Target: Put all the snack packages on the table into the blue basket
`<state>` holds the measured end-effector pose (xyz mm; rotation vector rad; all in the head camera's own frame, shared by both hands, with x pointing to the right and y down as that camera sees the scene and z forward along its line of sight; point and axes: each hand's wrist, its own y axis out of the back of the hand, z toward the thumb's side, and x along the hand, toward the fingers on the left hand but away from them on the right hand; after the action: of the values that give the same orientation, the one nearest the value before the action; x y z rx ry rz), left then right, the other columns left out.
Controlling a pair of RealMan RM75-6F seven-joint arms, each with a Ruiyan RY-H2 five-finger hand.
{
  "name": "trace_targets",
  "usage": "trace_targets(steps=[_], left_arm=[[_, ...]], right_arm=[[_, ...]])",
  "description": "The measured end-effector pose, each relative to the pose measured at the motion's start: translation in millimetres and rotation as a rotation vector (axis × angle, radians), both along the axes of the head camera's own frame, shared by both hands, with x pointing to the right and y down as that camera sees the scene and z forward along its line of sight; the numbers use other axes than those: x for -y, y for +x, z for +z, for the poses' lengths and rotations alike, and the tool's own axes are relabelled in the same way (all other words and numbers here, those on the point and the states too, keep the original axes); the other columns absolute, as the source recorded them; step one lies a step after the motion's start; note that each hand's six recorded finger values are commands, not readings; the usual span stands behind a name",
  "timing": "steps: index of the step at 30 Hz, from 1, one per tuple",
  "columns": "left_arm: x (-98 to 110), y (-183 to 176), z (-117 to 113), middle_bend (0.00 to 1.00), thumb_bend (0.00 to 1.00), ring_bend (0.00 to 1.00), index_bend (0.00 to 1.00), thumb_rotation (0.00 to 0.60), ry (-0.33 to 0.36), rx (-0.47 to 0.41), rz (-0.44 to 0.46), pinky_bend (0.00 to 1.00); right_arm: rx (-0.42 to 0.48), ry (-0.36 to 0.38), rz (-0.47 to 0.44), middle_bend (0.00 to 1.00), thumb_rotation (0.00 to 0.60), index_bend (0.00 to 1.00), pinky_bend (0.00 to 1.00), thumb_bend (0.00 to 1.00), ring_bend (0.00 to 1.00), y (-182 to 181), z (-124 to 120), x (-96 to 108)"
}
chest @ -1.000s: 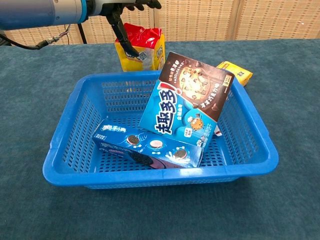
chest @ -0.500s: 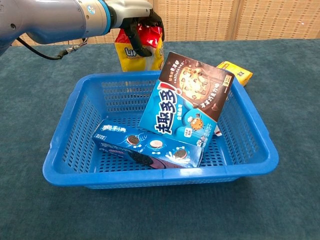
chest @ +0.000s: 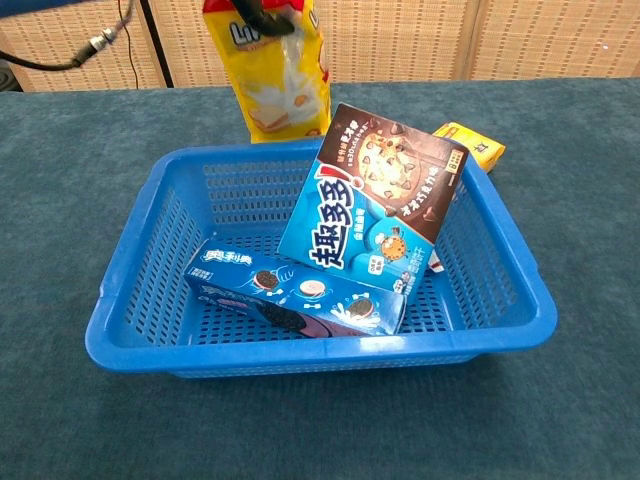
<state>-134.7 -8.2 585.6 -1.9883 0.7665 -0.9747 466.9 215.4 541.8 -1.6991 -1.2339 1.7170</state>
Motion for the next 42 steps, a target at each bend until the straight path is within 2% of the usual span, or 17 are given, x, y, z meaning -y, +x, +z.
trace_targets(steps=[5,8,12,14,20,26,27,29,31,32,33,34,36,39,42], left_arm=[[-12.9,-27.0,-54.8,0.54,0.47,0.48,0.67,0.6,0.056,-0.068,0.033,0.5],[-21.7,-43.6,-80.2,0.54,0.45,0.48,0.67,0.6,0.077,-0.1,0.047,0.5],[-38.0,-56.4,-98.6,0.54,0.45,0.48,0.67,0.6,0.042,-0.145,0.074,0.51],[-49.3,-60.0,-102.3,0.54,0.45,0.48,0.67,0.6,-0.005,-0.166,0.097,0.51],[-81.7,-57.2,-87.2,0.54,0.45,0.48,0.67,0.6,-0.212,-0.252,0.142,0.51],[-103.7,-51.2,-59.6,0.54,0.45,0.48,0.64,0.6,-0.414,-0.249,0.17,0.51],[-105.5,-50.4,-56.0,0.52,0.44,0.47,0.62,0.6,-0.442,-0.25,0.168,0.51],[-108.3,-49.3,-47.4,0.42,0.41,0.38,0.47,0.6,-0.496,-0.245,0.166,0.5],[-109.4,-50.2,-39.3,0.14,0.36,0.15,0.17,0.6,-0.525,-0.224,0.169,0.38],[-111.2,-50.7,-34.6,0.07,0.34,0.08,0.09,0.6,-0.544,-0.208,0.174,0.29],[-113.6,-50.6,-31.4,0.01,0.31,0.02,0.02,0.6,-0.561,-0.196,0.179,0.16],[-116.3,-50.3,-27.9,0.0,0.27,0.0,0.0,0.6,-0.581,-0.184,0.184,0.07],[-121.8,-50.1,-19.5,0.0,0.22,0.0,0.0,0.6,-0.62,-0.154,0.198,0.0],[-122.6,-51.9,-12.4,0.0,0.2,0.0,0.0,0.6,-0.628,-0.129,0.207,0.0],[-115.5,-54.0,-12.8,0.0,0.2,0.0,0.0,0.6,-0.569,-0.135,0.205,0.0]], right_arm=[[0.0,0.005,0.0,0.0,0.6,0.0,0.05,0.0,0.0,-0.8,-1.3,0.3],[0.002,0.008,-0.004,0.0,0.6,0.0,0.05,0.0,0.0,-2.6,-1.9,0.4],[0.005,0.009,-0.014,0.0,0.6,0.0,0.05,0.0,0.0,-6.3,-2.1,0.2],[0.005,0.005,-0.024,0.0,0.6,0.0,0.05,0.0,0.0,-9.2,-1.1,-0.2],[0.003,-0.003,-0.03,0.0,0.6,0.0,0.05,0.0,0.0,-11.4,1.7,-0.8],[0.001,-0.004,-0.023,0.0,0.6,0.0,0.05,0.0,0.0,-8.7,1.9,-0.4],[0.0,-0.004,-0.022,0.0,0.6,0.0,0.05,0.0,0.0,-8.4,1.9,-0.4],[0.0,-0.004,-0.02,0.0,0.6,0.0,0.05,0.0,0.0,-7.7,1.9,-0.5],[-0.001,-0.006,-0.019,0.0,0.6,0.0,0.05,0.0,0.0,-7.2,2.3,-0.5],[-0.001,-0.007,-0.019,0.0,0.6,0.0,0.05,0.0,0.0,-7.1,2.5,-0.5],[-0.002,-0.008,-0.02,0.0,0.6,0.0,0.05,0.0,0.0,-7.2,2.8,-0.6],[-0.002,-0.011,-0.021,0.0,0.6,0.0,0.05,0.0,0.0,-7.4,3.5,-0.8],[-0.003,-0.012,-0.022,0.0,0.6,0.0,0.05,0.0,0.0,-7.6,4.0,-0.9],[-0.005,-0.014,-0.024,0.0,0.6,0.0,0.05,0.0,0.0,-7.8,4.9,-1.0],[-0.007,-0.014,-0.026,0.0,0.6,0.0,0.05,0.0,0.0,-7.8,6.2,-0.9]])
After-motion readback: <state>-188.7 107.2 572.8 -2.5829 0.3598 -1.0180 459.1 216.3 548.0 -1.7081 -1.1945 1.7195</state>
